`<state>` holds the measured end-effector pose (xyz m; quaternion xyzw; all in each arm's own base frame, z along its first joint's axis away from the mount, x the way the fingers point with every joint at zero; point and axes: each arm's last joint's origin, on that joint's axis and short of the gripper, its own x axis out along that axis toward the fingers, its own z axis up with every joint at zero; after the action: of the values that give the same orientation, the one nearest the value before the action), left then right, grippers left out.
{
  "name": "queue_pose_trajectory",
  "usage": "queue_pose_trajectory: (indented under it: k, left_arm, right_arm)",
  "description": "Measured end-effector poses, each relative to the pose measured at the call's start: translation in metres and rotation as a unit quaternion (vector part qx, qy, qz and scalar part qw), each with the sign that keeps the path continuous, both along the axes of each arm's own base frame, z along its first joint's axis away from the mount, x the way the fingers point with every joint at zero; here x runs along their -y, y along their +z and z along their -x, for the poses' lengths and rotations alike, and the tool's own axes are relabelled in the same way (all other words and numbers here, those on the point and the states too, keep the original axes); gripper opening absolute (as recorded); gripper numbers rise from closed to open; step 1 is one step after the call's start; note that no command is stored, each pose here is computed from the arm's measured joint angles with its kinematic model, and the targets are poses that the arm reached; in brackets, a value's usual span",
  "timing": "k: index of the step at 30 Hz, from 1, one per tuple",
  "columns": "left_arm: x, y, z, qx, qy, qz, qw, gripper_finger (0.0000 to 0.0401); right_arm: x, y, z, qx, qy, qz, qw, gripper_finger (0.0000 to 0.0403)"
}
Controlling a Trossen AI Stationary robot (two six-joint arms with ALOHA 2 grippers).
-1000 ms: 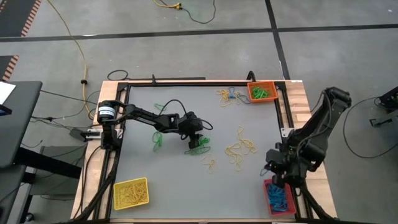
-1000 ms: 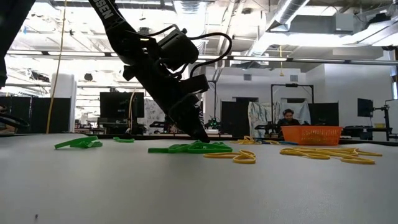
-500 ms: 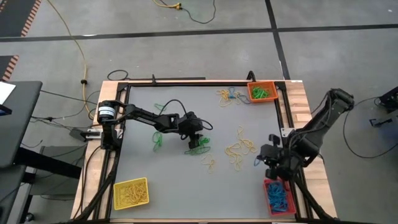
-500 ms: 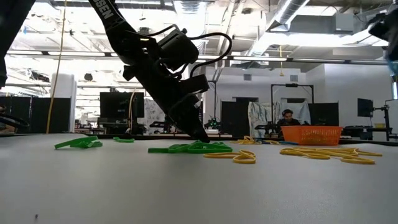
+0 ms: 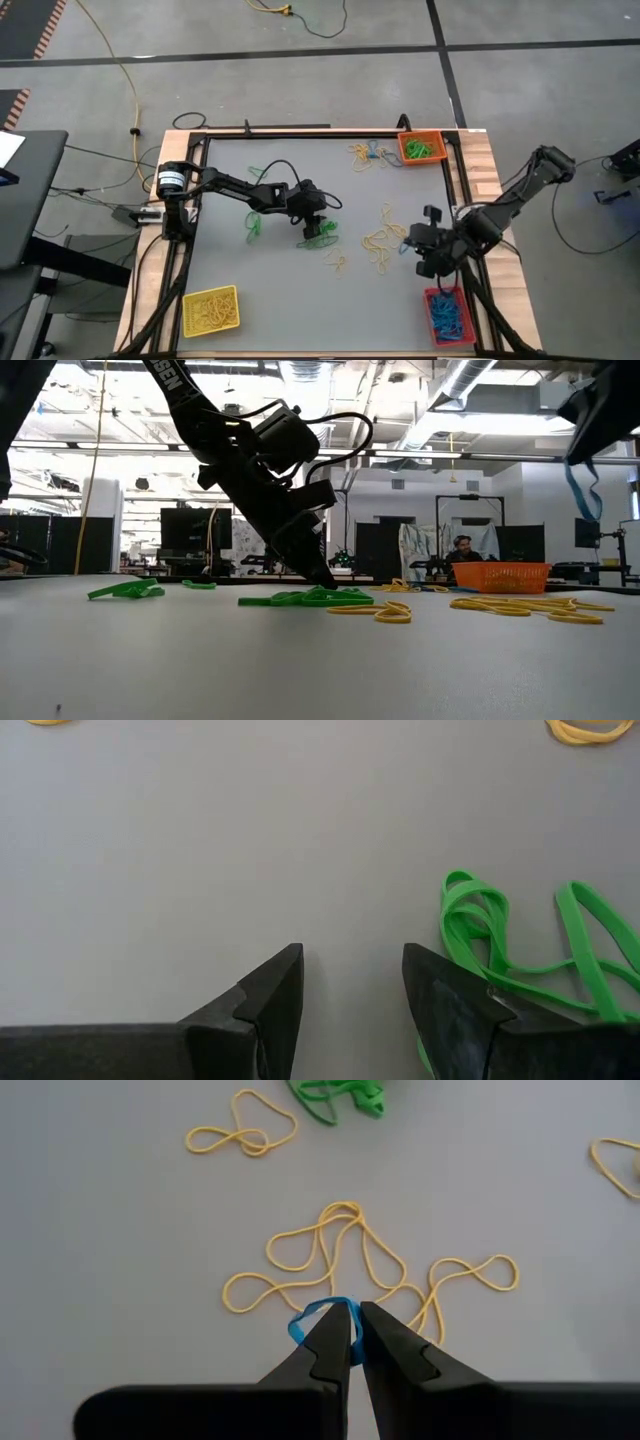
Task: Sort rubber bands into baskets
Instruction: Put the blue rubber band into the red bin
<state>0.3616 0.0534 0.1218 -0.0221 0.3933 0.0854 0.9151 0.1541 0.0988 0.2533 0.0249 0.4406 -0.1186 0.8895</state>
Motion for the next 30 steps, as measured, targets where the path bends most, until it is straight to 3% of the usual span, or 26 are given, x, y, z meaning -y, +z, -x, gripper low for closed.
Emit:
queue_pose_trajectory:
  k: [6, 13, 30]
  left_arm:
    - [0.000, 0.000, 0.000, 0.000, 0.000, 0.000, 1.000, 0.0163]
    - [0.000, 0.000, 0.000, 0.000, 0.000, 0.000, 1.000, 0.0163]
    - [0.000, 0.000, 0.000, 0.000, 0.000, 0.000, 1.000, 0.0163]
  right_arm:
    - [0.008, 0.001, -0.006, 0.002, -0.013, 0.006, 1.000, 0.0056]
    - [0.015, 0.008, -0.024, 0.048, 0.023, 0.034, 0.998, 0.0056]
    - [0.058, 0.014, -0.047, 0.077, -0.039, 0.066, 0.994, 0.0056]
